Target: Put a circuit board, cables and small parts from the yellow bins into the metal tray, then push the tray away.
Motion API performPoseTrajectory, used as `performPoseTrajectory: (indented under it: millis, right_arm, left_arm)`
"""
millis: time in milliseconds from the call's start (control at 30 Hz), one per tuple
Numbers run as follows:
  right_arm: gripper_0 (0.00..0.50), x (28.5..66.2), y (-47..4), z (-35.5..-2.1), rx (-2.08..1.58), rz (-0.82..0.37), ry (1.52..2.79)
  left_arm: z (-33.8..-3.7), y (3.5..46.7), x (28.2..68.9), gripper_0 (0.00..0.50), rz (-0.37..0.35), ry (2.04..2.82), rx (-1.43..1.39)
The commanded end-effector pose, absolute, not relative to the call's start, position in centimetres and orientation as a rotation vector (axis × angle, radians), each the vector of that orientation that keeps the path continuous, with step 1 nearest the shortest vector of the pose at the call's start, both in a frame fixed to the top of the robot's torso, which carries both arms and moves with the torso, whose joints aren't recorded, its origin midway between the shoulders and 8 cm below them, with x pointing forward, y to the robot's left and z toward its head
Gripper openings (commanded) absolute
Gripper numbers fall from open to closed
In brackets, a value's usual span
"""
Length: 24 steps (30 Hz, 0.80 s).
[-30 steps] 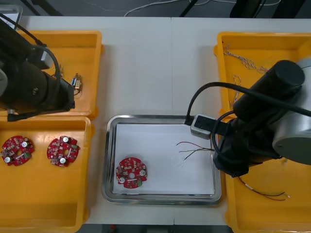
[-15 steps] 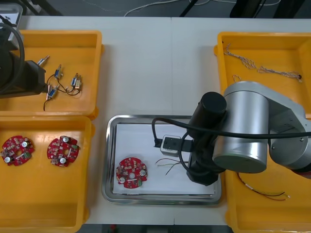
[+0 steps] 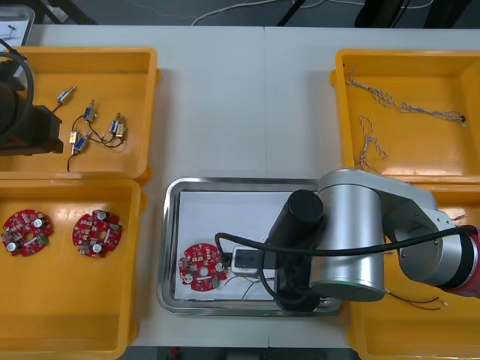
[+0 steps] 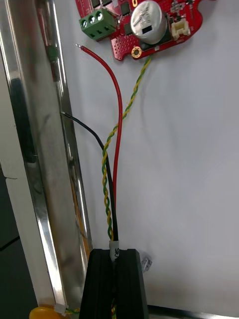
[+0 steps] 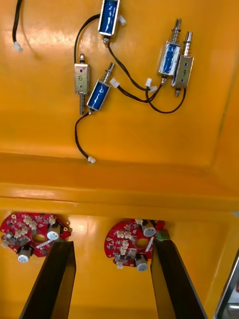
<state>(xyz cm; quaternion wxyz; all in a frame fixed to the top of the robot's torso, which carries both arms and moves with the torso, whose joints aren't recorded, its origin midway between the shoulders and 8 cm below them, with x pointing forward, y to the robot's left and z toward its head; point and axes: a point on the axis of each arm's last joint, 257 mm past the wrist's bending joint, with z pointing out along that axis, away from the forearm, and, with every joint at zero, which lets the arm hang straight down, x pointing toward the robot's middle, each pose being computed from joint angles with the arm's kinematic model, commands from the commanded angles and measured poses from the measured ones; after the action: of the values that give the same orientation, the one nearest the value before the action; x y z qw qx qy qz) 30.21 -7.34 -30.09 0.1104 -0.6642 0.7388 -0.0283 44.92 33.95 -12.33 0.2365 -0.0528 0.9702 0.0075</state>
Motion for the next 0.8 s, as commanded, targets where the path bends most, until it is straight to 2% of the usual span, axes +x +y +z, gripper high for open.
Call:
performPoseTrajectory:
  millis: [33, 200, 400, 533, 567, 633, 700, 733, 767, 800]
  right_arm:
    - [0.0, 31.1, -8.0, -30.4, -1.985, -0.127, 2.122]
    - [0.0, 31.9, -8.2, -31.4, -1.978, -0.126, 2.124]
    - [0.0, 33.0, -8.1, -32.3, -1.972, -0.138, 2.104]
    - [0.007, 33.1, -8.3, -32.5, -1.974, -0.136, 2.109]
    - [0.038, 33.0, -8.3, -32.5, -1.974, -0.134, 2.11]
    - [0.142, 33.0, -8.3, -32.6, -1.977, -0.136, 2.108]
    - [0.37, 33.1, -8.2, -32.5, -1.978, -0.132, 2.099]
    - [0.416, 33.2, -8.1, -32.4, -1.977, -0.131, 2.097]
    - [0.492, 33.2, -7.9, -32.3, -1.976, -0.121, 2.089]
    - [0.5, 33.2, -7.7, -32.1, -1.975, -0.118, 2.082]
  left_arm:
    - [-10.6, 33.1, 47.3, 0.444, -0.014, 2.581, -0.076]
    - [-11.2, 32.8, 48.3, 0.44, 0.024, 2.565, -0.071]
    - [-11.5, 32.7, 50.0, 0.439, -0.003, 2.572, -0.084]
    - [-12.0, 33.3, 51.2, 0.438, 0.016, 2.568, -0.065]
    - [-12.2, 33.4, 51.7, 0.437, 0.021, 2.564, -0.053]
    - [-12.7, 33.5, 52.4, 0.438, 0.022, 2.565, -0.037]
    - [-13.2, 34.0, 53.5, 0.439, 0.035, 2.559, -0.034]
    - [-13.2, 34.1, 53.7, 0.439, 0.038, 2.555, -0.032]
    - [-13.3, 34.3, 54.2, 0.435, 0.047, 2.549, -0.028]
    - [-13.5, 34.4, 54.5, 0.439, 0.045, 2.547, -0.036]
